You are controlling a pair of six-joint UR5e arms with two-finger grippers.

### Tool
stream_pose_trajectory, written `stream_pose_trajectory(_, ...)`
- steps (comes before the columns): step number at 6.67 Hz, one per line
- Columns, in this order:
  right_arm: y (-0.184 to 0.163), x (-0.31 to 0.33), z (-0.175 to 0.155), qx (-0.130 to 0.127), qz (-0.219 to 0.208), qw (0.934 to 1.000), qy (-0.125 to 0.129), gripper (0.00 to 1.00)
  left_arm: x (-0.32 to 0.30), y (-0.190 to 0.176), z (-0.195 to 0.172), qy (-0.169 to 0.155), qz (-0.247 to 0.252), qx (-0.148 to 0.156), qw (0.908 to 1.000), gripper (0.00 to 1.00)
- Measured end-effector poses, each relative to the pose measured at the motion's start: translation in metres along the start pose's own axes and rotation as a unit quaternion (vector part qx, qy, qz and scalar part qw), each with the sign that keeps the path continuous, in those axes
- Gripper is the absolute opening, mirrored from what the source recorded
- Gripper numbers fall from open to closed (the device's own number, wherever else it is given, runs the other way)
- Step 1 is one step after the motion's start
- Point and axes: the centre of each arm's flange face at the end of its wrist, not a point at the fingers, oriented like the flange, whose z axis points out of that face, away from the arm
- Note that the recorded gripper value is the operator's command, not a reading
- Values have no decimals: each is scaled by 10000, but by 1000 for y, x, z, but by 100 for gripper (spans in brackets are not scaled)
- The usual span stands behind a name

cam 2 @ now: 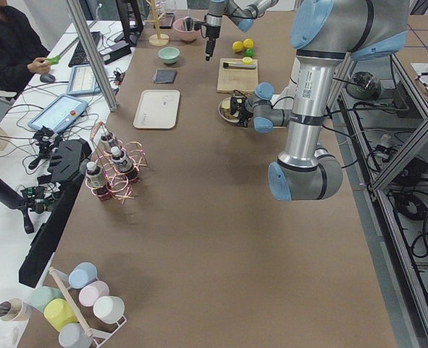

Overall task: Make sandwich and place on tray
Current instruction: 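Grasp the white plate rim with the left gripper while the right arm holds back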

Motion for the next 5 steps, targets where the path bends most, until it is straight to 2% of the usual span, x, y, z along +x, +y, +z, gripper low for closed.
stream_pose_trajectory(5,-1,-2,2,10,-11,10000,2,100,9,-15,-12,129,-38,-70,9999,0)
